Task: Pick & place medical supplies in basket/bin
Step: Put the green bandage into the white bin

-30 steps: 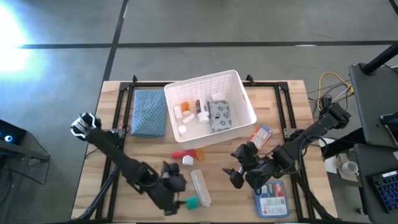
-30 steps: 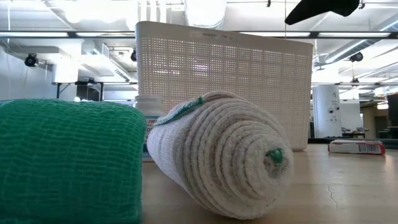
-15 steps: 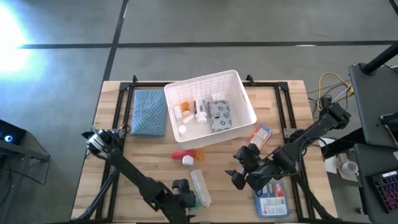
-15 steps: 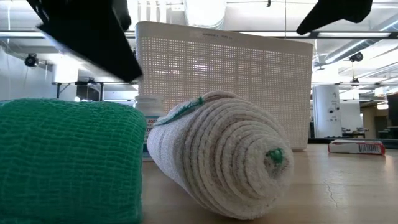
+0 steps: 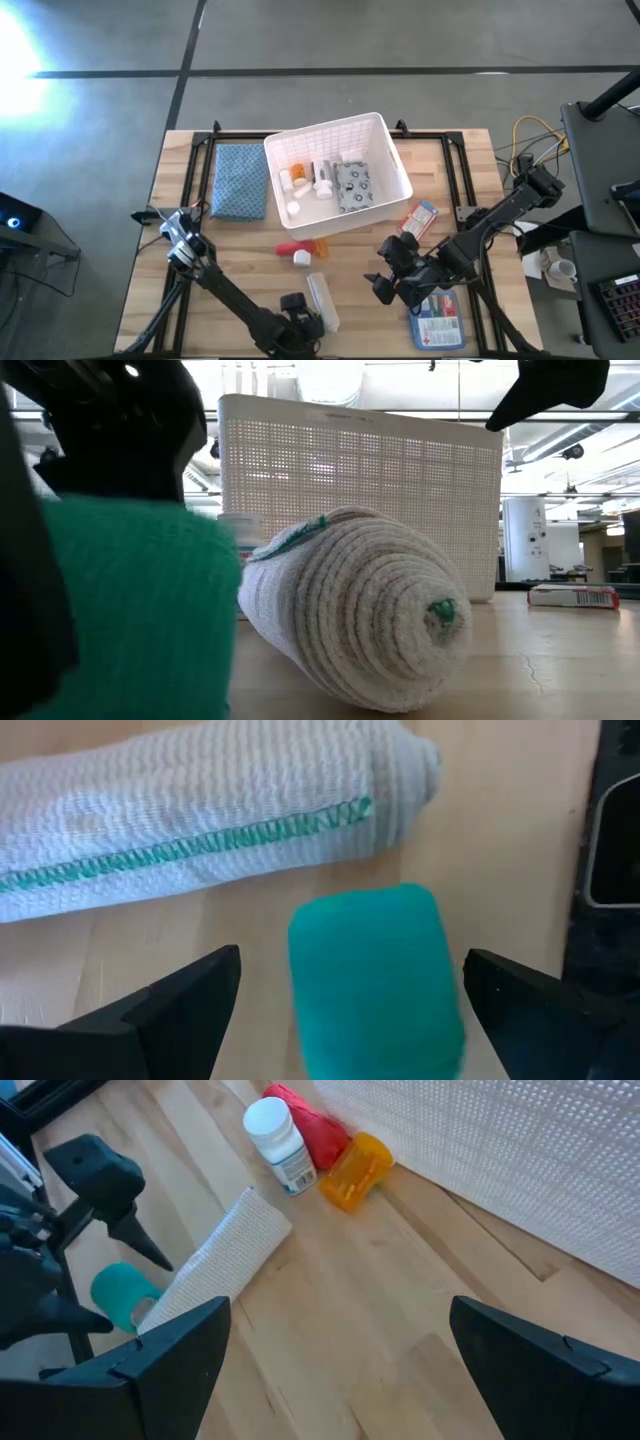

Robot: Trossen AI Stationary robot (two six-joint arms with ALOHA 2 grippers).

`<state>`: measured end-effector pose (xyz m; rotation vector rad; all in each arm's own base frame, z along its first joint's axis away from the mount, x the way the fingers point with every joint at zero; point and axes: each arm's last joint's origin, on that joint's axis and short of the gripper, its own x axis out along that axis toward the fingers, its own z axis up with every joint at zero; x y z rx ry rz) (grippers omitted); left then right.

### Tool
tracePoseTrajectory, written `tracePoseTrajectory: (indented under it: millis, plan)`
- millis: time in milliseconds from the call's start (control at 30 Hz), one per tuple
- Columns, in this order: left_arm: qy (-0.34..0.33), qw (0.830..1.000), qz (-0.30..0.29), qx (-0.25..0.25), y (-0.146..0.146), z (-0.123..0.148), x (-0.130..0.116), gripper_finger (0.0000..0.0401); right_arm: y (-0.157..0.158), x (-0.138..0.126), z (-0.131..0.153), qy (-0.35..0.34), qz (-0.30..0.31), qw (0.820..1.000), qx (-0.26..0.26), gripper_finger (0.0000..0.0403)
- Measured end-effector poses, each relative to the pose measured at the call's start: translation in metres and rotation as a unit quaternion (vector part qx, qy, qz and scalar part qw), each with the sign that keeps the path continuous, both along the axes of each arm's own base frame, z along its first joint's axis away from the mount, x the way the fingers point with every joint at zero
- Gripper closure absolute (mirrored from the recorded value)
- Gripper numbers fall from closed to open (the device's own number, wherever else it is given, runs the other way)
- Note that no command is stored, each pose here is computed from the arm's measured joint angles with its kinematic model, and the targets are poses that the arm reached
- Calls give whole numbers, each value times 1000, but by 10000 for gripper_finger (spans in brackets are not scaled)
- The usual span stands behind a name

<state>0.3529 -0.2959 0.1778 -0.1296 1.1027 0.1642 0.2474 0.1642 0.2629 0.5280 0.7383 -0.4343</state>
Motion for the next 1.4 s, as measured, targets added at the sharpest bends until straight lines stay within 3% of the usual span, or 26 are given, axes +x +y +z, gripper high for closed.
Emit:
tracePoseTrajectory:
  millis: [200, 367, 500, 700, 767, 833, 900, 1000, 1067, 1133, 1233, 1400]
  plan:
    - [16, 1000, 2, 8, 6, -13, -3, 74, -1, -1, -1, 7, 0, 1000, -5, 38]
    - [42, 999, 6, 11, 13, -16, -7, 142, -1, -2, -1, 10, -1, 1000, -7, 38]
    - [70, 997, 10, 37, 22, -3, -17, 209, 0, -2, -1, 8, 2, 1000, -8, 38]
    - [60, 996, 69, 20, 48, 73, -47, 276, 1, -5, 2, -7, -2, 1000, -22, 38]
    - [24, 994, 108, -2, 62, 109, -63, 281, 1, -7, 5, -21, -7, 999, -31, 38]
    - [-54, 988, 140, -25, 79, 150, -80, 282, 0, -9, 10, -34, -11, 999, -38, 38]
    - [-150, 974, 169, -24, 99, 187, -97, 283, -3, -11, 14, -47, -18, 998, -44, 38]
    - [-282, 934, 218, 21, 134, 230, -118, 283, -6, -14, 21, -64, -26, 996, -52, 38]
    - [-339, 908, 242, 54, 160, 253, -126, 283, -8, -15, 24, -74, -33, 995, -56, 38]
    - [-359, 896, 245, 92, 187, 270, -127, 283, -11, -15, 27, -80, -40, 994, -58, 38]
    - [-347, 907, 203, 127, 229, 281, -110, 283, -13, -15, 28, -84, -47, 994, -55, 38]
    - [-290, 944, 137, 76, 297, 256, -69, 258, -14, -15, 28, -92, -69, 993, -38, 38]
